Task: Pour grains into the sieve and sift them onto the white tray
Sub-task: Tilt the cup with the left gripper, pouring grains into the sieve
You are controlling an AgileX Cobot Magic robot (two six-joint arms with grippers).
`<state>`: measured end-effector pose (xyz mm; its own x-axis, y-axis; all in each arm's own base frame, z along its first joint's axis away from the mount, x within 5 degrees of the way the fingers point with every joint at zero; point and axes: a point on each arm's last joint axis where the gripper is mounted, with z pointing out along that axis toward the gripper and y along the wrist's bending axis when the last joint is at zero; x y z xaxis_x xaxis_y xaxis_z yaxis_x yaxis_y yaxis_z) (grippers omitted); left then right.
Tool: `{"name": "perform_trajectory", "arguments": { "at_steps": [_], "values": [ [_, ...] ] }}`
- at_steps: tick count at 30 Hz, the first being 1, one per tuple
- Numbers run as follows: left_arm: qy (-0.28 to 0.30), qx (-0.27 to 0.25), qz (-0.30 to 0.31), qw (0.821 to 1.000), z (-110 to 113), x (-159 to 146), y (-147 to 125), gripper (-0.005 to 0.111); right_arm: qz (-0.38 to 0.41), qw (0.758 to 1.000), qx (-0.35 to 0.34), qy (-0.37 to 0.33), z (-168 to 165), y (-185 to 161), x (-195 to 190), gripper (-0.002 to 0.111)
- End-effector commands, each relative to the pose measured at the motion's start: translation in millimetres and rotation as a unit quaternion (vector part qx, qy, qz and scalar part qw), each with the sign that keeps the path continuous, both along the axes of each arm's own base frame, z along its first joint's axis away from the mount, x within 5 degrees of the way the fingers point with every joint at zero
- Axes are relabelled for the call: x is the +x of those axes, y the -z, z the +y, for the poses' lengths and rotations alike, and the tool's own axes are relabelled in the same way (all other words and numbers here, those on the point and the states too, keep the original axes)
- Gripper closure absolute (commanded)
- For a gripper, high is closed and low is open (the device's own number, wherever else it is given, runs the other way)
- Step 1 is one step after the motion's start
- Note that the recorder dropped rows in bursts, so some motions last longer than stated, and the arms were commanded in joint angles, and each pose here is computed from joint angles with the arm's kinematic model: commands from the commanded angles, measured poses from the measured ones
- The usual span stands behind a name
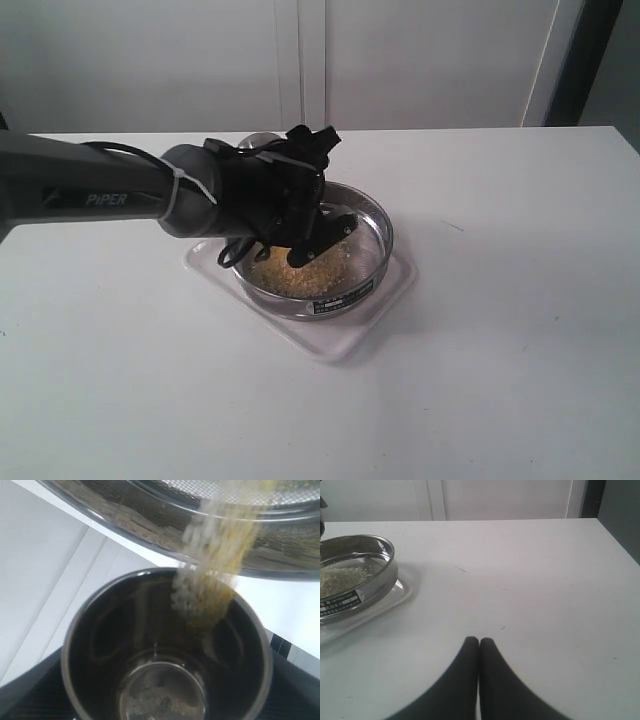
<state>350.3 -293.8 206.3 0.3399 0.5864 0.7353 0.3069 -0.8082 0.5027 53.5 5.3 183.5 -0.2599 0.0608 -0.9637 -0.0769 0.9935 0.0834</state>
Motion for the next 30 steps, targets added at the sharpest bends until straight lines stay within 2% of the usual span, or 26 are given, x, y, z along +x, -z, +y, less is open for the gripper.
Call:
{"name": "perform_trajectory", "arguments": {
  "at_steps": [1,6,9,14,17,22,28,30],
  "values": [
    [0.013,0.011,-0.021,1.0,-7,-5,-9,0.107,-0.004,1.0,0.0,-0.001,0,1,0,0.108],
    [0.028,0.031,-0.026,0.999,-11,-8,-10,0.107,-0.004,1.0,0.0,-0.001,0,1,0,0.108],
    [0.071,0.078,-0.029,0.994,-14,-8,-10,0.107,-0.004,1.0,0.0,-0.001,0,1,0,0.108],
    [0.119,0.088,-0.043,0.988,-22,-8,-12,0.107,-0.004,1.0,0.0,-0.001,0,1,0,0.108],
    [0.111,0.085,-0.044,0.989,-21,-7,-12,0.107,-0.004,1.0,0.0,-0.001,0,1,0,0.108],
    [0.05,0.063,-0.056,0.995,-12,-6,-15,0.107,-0.004,1.0,0.0,-0.001,0,1,0,0.108],
    [0.058,0.061,-0.062,0.995,-18,-11,-18,0.107,-0.004,1.0,0.0,-0.001,0,1,0,0.108],
    [0.055,0.046,-0.058,0.996,-18,-12,-17,0.107,-0.004,1.0,0.0,-0.001,0,1,0,0.108]
  ]
}}
